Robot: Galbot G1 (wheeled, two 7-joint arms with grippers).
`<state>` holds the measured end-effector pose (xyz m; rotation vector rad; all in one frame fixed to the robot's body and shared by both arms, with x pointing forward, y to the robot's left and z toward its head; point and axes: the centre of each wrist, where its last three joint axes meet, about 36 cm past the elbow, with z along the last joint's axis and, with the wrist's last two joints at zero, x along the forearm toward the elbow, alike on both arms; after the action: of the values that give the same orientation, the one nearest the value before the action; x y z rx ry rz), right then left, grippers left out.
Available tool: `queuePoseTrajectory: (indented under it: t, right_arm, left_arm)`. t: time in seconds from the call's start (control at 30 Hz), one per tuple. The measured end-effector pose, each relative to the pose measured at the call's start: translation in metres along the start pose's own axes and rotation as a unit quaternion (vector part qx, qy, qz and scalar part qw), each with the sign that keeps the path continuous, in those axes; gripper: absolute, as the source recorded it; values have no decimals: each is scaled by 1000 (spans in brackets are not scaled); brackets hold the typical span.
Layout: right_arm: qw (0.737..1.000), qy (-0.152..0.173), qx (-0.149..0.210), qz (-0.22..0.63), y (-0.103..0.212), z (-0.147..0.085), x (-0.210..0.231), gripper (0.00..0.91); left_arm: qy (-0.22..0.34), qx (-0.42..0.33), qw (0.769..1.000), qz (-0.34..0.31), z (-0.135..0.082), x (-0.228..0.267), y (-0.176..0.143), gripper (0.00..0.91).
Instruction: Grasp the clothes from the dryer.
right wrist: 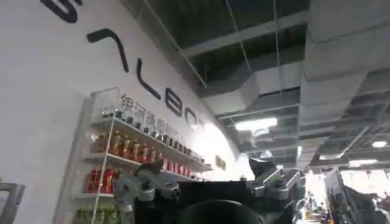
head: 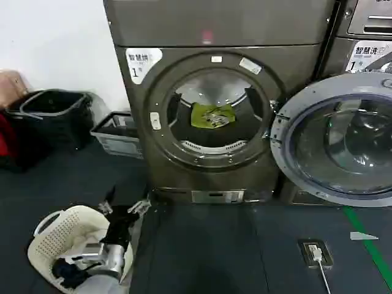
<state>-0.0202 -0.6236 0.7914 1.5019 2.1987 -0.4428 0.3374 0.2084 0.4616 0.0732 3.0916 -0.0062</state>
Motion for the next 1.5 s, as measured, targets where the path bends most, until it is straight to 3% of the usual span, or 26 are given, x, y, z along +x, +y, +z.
queuePoseTrajectory:
  t: [0.8,1.5]
  right_arm:
    - [1000,-14,-5,-5,0,-5,2,907]
    - [999,-20,7,40,-25,-15,5,907]
  left_arm:
    - [-11,1,1000,9,-5,5,-5,907]
    - [-20,-5,999,24,-4,1,-8,907]
